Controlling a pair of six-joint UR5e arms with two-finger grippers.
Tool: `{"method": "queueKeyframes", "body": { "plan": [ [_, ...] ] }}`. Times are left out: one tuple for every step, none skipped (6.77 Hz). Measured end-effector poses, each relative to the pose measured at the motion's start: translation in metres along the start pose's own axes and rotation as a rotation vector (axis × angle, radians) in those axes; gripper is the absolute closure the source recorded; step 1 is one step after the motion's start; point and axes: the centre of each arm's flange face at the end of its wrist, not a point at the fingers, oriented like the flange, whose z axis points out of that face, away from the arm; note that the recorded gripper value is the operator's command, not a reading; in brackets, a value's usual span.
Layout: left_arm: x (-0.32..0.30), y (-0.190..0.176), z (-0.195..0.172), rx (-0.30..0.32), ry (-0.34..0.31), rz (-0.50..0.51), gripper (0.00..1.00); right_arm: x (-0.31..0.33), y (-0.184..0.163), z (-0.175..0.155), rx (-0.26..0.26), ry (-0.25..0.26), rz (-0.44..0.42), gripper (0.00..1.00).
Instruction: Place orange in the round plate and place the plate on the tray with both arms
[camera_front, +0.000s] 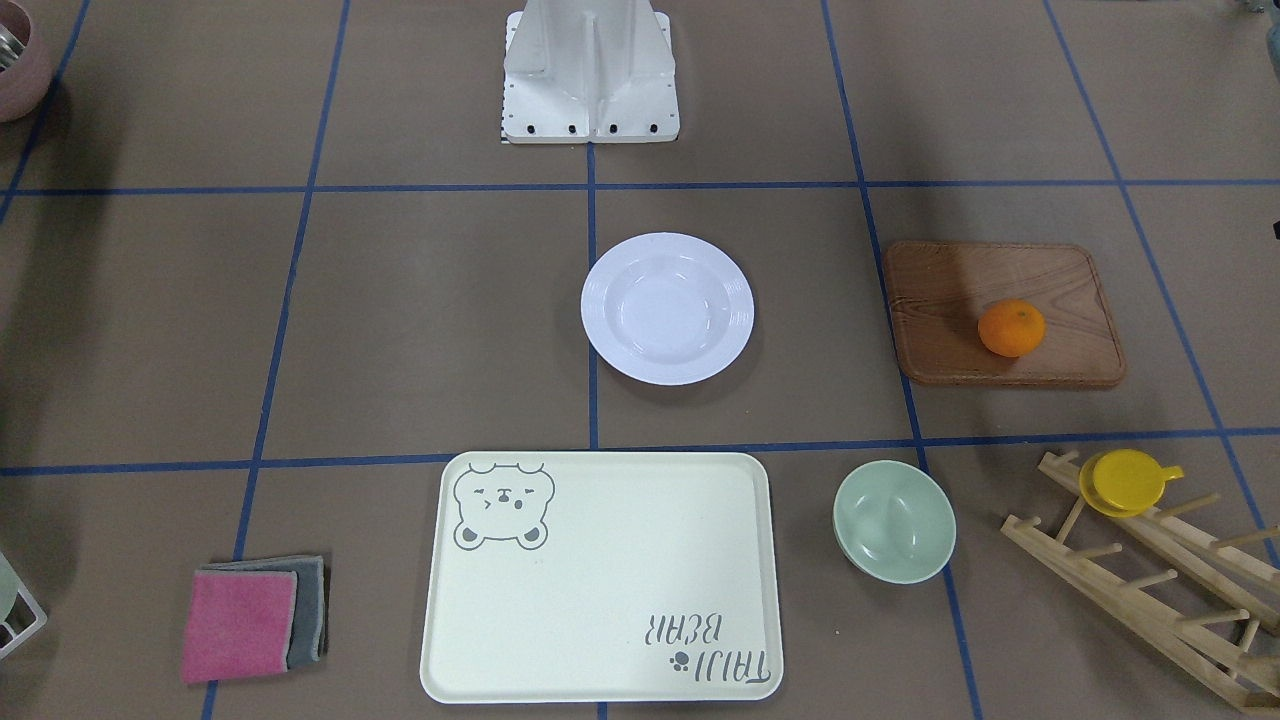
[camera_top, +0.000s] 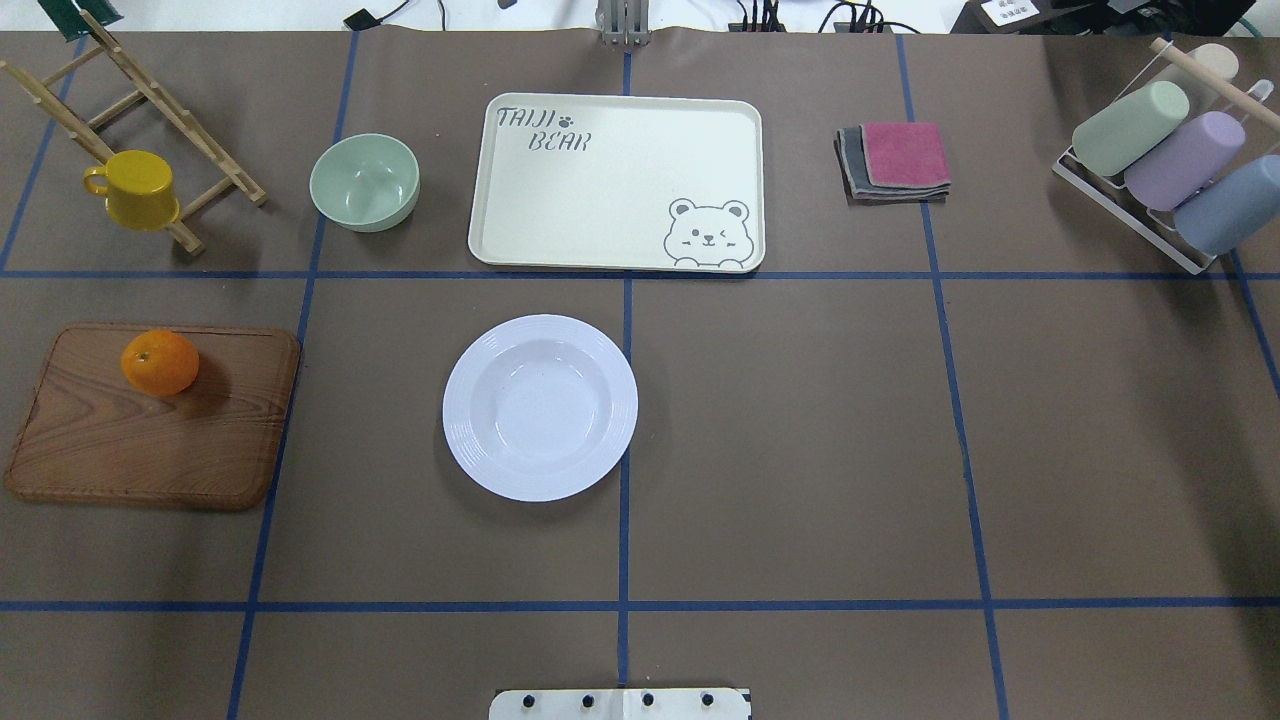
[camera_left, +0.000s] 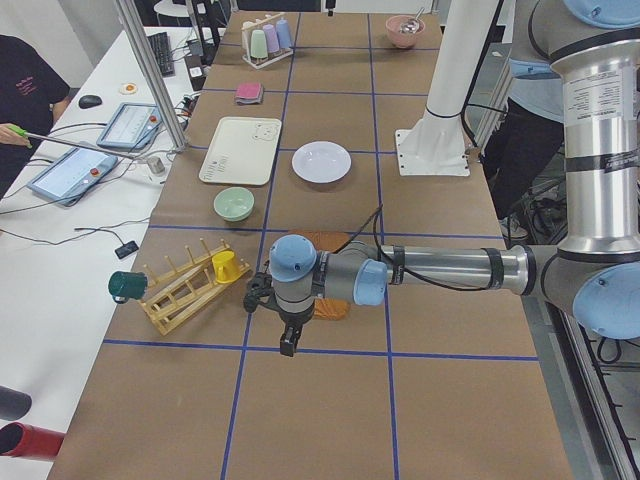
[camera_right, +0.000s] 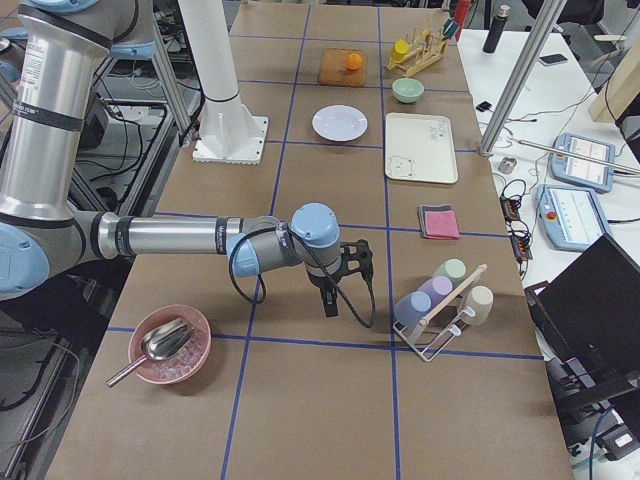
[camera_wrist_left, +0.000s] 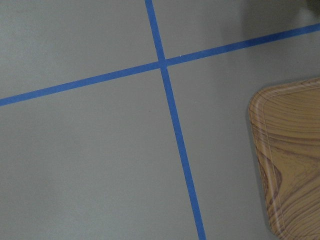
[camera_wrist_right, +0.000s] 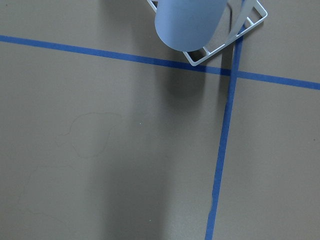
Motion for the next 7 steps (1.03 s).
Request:
{"method": "queueKeyframes", "body": {
  "plan": [
    [0.001, 0.000, -0.001, 0.001, 0.000, 0.000, 0.01, -0.002, -0.003, -0.002, 0.005, -0.001, -0.005, 0.00],
    [0.002, -0.002, -0.001, 0.003, 0.000, -0.002, 0.01, -0.008, -0.011, -0.006, 0.016, -0.010, -0.009, 0.00],
    [0.004, -0.004, -0.003, 0.007, 0.000, -0.017, 0.01, -0.020, -0.025, -0.012, 0.032, -0.051, 0.029, 0.00],
    [0.010, -0.009, -0.008, 0.018, 0.005, -0.054, 0.00, -0.040, -0.042, -0.019, 0.026, -0.144, 0.152, 0.00],
    [0.018, -0.016, -0.014, 0.032, 0.020, -0.091, 0.00, -0.067, -0.058, -0.024, -0.013, -0.274, 0.280, 0.00],
    [0.029, -0.027, -0.020, 0.045, 0.042, -0.123, 0.00, -0.101, -0.070, -0.026, -0.040, -0.371, 0.273, 0.00],
    [0.042, -0.040, -0.022, 0.048, 0.059, -0.152, 0.00, -0.137, -0.082, -0.021, -0.061, -0.426, 0.215, 0.00]
  ]
}}
